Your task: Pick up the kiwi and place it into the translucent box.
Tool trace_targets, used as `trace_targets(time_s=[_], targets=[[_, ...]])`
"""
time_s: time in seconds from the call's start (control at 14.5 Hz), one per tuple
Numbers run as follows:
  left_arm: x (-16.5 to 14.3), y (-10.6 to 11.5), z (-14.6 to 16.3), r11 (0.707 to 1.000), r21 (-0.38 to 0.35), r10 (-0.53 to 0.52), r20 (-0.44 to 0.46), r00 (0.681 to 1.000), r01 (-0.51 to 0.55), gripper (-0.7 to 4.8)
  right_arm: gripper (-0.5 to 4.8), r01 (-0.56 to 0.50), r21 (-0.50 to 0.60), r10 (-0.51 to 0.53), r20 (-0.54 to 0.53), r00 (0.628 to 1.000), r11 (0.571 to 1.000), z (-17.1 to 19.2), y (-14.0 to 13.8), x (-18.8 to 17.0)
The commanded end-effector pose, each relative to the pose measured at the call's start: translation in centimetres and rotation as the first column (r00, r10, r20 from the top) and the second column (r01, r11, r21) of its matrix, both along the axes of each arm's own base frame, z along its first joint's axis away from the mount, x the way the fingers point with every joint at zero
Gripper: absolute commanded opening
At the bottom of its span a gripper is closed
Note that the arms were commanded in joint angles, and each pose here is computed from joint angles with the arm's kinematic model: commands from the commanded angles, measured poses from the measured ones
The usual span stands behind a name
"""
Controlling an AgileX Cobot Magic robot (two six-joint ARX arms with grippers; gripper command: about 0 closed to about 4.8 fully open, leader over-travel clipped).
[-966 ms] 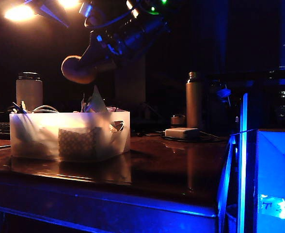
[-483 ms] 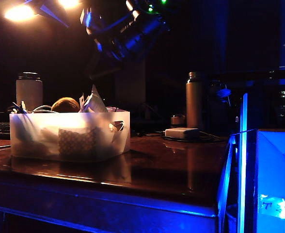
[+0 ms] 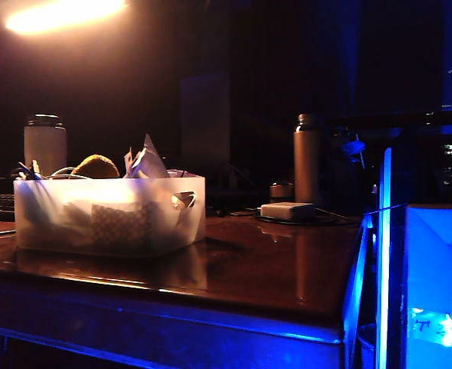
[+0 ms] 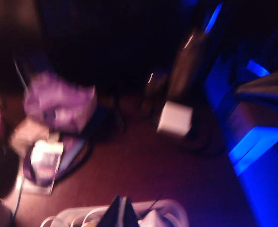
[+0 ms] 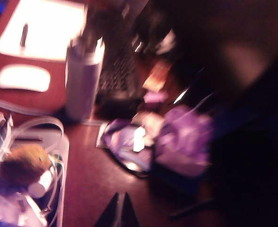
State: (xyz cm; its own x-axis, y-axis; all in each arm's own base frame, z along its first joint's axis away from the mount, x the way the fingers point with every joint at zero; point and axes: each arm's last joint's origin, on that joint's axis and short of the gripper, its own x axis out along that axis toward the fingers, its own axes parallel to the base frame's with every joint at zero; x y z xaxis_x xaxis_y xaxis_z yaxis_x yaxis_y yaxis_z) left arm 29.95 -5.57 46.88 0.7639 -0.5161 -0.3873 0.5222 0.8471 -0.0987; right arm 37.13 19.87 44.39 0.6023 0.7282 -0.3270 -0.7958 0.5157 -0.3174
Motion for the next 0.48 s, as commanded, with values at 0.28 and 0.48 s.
trace_targets(time_s=[0.28, 0.48], targets=[[-13.8, 1.7, 5.7, 0.999, -0.035, -0.016, 0.147, 0.989, 0.022, -0.06, -0.01, 0.132, 0.05, -0.138, 0.148, 0.979, 0.99, 9.9, -6.6, -12.4], [-21.2, 3.1, 6.1, 0.999, -0.022, 0.04, 0.166, 0.985, -0.037, -0.06, -0.01, 0.21, 0.078, -0.221, 0.188, 0.957, 0.975, 12.4, -10.2, -19.0]])
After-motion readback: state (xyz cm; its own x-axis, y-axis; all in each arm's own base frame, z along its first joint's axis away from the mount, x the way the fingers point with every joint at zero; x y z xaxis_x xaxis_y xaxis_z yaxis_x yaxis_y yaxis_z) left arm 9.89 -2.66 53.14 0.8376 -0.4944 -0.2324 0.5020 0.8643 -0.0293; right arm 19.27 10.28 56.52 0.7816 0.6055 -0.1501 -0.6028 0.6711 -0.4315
